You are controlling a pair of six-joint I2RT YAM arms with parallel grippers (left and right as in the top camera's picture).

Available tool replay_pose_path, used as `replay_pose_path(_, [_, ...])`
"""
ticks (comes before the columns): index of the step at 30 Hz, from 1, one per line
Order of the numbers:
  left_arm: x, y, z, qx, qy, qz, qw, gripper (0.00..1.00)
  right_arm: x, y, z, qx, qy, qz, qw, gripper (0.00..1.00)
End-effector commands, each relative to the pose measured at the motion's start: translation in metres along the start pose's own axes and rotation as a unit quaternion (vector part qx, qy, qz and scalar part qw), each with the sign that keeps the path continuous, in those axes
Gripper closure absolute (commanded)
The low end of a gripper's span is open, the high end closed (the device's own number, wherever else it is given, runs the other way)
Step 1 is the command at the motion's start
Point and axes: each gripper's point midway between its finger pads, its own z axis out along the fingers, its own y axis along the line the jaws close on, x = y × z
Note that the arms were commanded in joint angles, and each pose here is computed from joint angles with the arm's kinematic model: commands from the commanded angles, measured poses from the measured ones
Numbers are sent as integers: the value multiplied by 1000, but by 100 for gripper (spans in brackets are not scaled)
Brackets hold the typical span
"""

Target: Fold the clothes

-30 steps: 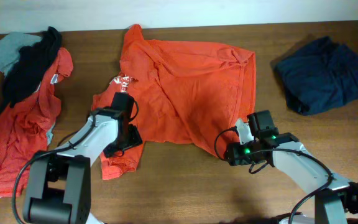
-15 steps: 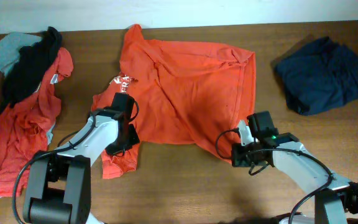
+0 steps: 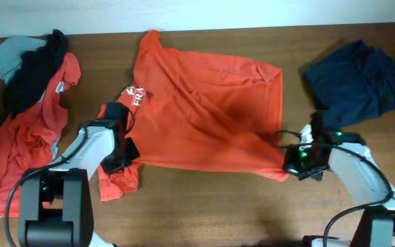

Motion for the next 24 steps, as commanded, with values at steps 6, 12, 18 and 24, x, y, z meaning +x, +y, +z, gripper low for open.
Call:
replay_pose_path(6, [-9,11,-26,1,-44,44,998,99,-9,-10,-10,15,-10,19,1000,96])
replay_pose_path(12, [-28,32,-99,-12,-161,29,987,99,-20,-2,-28,11,-24,7,1000,96])
replay_pose_path(18, [-9,47,-143,13,-203,22,979,99,-9,-2,-41,15,-9,6,1000,96])
replay_pose_path(24, [21,48,-137,26,-144,35,989,99,7,-9,-42,33,23,4,999,96])
